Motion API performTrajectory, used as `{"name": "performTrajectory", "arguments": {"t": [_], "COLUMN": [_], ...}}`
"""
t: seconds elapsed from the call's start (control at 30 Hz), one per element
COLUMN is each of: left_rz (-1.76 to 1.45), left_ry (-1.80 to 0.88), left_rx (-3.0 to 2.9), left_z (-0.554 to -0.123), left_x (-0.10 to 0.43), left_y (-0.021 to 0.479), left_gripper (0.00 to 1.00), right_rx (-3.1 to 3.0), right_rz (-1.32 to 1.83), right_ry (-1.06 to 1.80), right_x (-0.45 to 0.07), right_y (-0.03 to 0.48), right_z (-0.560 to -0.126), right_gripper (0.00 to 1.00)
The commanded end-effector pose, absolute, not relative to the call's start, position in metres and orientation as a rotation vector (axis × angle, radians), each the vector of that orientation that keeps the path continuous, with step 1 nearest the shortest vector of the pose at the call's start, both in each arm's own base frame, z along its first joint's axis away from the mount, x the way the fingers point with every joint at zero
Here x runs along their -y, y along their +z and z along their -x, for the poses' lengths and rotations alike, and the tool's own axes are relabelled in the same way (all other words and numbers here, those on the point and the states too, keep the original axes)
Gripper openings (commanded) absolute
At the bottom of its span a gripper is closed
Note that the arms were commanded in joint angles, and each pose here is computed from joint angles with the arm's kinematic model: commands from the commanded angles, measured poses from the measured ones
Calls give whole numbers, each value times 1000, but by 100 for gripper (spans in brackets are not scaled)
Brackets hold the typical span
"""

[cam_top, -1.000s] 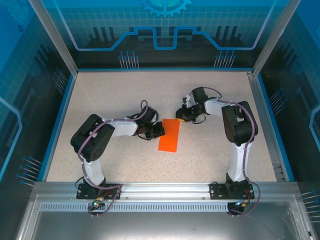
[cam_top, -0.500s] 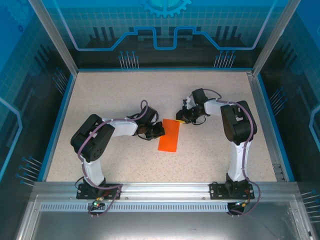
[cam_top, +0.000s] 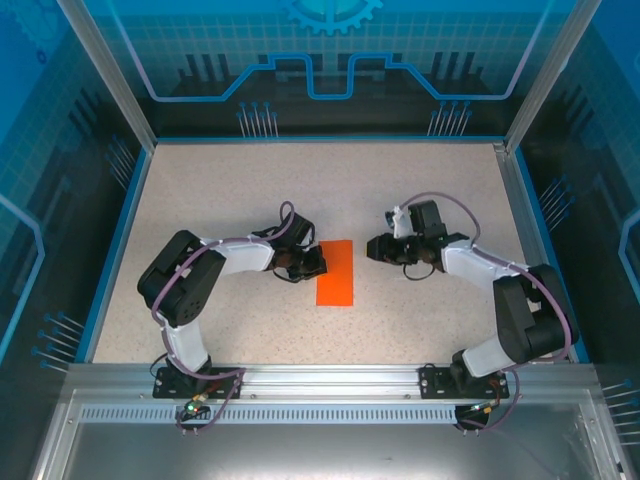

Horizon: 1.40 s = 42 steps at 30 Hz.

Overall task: Fold a paper plane with a square sheet of paper (pick it up from the middle)
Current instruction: Fold the square sheet of paper in half at the center of the table.

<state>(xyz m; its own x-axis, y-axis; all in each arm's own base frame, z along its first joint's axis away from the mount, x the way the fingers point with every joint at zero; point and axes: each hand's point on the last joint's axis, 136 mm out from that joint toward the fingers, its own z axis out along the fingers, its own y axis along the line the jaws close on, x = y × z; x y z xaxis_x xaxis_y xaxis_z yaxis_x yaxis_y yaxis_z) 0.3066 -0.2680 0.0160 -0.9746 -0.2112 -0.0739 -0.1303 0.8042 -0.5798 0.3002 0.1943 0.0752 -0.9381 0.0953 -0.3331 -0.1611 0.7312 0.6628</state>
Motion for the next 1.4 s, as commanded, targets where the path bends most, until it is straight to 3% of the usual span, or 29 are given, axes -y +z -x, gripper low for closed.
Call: {"name": "performTrajectory", "arguments": {"t": [0.0,0.23,0.47,0.77,1.2,1.37], "left_rz": [208,211,218,233,271,308], "left_ry": [-910,-920,-924,-903,-871,-866], "left_rx": [-2843,-2819,-2796,-2792,-2763,-2758], "left_z": [-306,-309,-309,-306,-305,-304], "left_x": [273,274,272,266,257,254], "left_y": [34,41,45,44,45,40], "left_gripper": [6,10,13,13,15,18], "right_rx": [-2564,-2590,-2636,-2682,-2540,-2634], "right_rz": [53,61,181,223,258,296], "right_ry": [1004,950,1102,940,775,813], "right_x": [-199,-210,-238,-242,-233,-238], "right_y": [68,63,68,59,68,60], "right_z": [-290,-283,-273,-269,-267,-257], "right_gripper": [33,31,27,35,39,36]}}
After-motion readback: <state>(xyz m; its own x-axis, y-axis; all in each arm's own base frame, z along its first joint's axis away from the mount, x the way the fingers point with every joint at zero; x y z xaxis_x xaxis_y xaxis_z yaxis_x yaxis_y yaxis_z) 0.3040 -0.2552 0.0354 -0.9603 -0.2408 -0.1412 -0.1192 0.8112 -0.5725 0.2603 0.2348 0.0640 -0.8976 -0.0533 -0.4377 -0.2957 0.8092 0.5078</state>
